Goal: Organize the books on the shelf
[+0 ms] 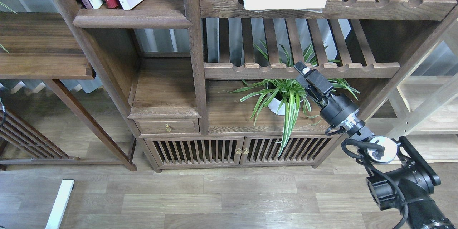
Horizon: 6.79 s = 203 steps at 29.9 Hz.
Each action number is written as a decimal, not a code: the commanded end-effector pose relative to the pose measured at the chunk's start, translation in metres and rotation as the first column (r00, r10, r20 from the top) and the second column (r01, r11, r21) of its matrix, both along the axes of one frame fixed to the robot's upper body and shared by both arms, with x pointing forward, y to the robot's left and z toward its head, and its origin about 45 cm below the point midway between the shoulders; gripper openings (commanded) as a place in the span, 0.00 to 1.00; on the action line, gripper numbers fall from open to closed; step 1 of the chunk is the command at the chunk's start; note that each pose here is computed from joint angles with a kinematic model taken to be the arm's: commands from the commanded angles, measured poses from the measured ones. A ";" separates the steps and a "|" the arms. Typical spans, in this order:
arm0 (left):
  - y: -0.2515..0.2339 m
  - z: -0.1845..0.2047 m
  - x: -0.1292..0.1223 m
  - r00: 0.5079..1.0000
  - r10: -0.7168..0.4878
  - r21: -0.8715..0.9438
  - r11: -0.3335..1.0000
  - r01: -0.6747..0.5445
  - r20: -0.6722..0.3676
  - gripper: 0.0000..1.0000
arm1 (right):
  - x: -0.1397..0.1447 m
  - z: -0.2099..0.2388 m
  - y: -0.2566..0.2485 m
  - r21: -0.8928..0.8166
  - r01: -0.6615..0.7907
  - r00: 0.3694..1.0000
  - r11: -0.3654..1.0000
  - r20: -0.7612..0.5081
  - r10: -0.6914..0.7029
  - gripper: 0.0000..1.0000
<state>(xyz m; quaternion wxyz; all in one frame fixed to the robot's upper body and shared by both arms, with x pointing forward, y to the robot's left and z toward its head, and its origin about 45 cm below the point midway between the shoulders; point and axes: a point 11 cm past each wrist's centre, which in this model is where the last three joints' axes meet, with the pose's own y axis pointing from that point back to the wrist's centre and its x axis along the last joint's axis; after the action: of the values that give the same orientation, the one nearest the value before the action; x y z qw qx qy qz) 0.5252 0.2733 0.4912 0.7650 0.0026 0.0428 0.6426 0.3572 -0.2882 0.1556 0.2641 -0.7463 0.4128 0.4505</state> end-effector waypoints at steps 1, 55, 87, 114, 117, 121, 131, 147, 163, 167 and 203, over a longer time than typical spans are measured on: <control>-0.014 0.005 -0.006 0.999 -0.050 -0.004 0.999 0.050 0.007 0.40 | 0.000 0.000 -0.003 -0.004 0.005 1.000 1.000 -0.001 -0.005 0.91; -0.022 -0.243 -0.160 0.848 -0.524 -0.923 0.281 0.262 0.081 0.91 | 0.028 0.108 -0.001 0.251 0.067 0.994 0.966 0.063 -0.085 0.89; -0.029 -0.314 -0.206 0.831 -0.549 -0.947 0.307 0.098 -0.091 0.95 | 0.058 0.135 0.049 0.229 -0.011 0.997 0.973 -0.067 0.027 0.91; -0.026 -0.324 -0.209 0.832 -0.541 -0.942 0.326 0.075 -0.121 0.97 | 0.086 0.165 0.054 0.202 0.121 0.976 0.972 -0.200 -0.081 0.93; -0.026 -0.323 -0.208 0.831 -0.543 -0.940 0.331 0.078 -0.122 0.97 | 0.087 0.165 0.052 0.201 0.139 0.974 0.970 -0.206 -0.097 0.93; -0.025 -0.324 -0.208 0.831 -0.542 -0.939 0.335 0.077 -0.125 0.97 | 0.088 0.164 0.051 0.203 0.156 0.972 0.967 -0.205 -0.114 0.93; -0.024 -0.327 -0.209 0.834 -0.537 -0.940 0.334 0.067 -0.131 0.97 | 0.089 0.160 0.048 0.198 0.170 0.968 0.965 -0.217 -0.126 0.91; -0.021 -0.327 -0.209 0.838 -0.530 -0.940 0.335 0.066 -0.130 0.97 | 0.099 0.166 0.049 0.182 0.184 0.960 0.966 -0.243 -0.137 0.86; -0.024 -0.327 -0.209 0.832 -0.539 -0.938 0.339 0.071 -0.132 0.97 | 0.098 0.166 0.049 0.185 0.174 0.963 0.967 -0.237 -0.128 0.61; -0.024 -0.326 -0.209 0.831 -0.540 -0.937 0.342 0.074 -0.132 0.97 | 0.099 0.165 0.048 0.185 0.175 0.963 0.967 -0.238 -0.129 0.57; -0.035 -0.325 -0.207 0.829 -0.548 -0.943 0.322 0.086 -0.112 0.98 | 0.088 0.160 0.024 0.264 0.077 0.997 0.961 -0.033 -0.070 0.06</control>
<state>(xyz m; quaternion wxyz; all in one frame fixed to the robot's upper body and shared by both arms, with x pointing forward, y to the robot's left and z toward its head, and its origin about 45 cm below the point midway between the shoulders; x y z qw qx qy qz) 0.3160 0.2419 0.1640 0.7219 -0.2658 0.5467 0.3305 0.4490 -0.2594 0.3188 0.3668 -0.6806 0.3856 0.5035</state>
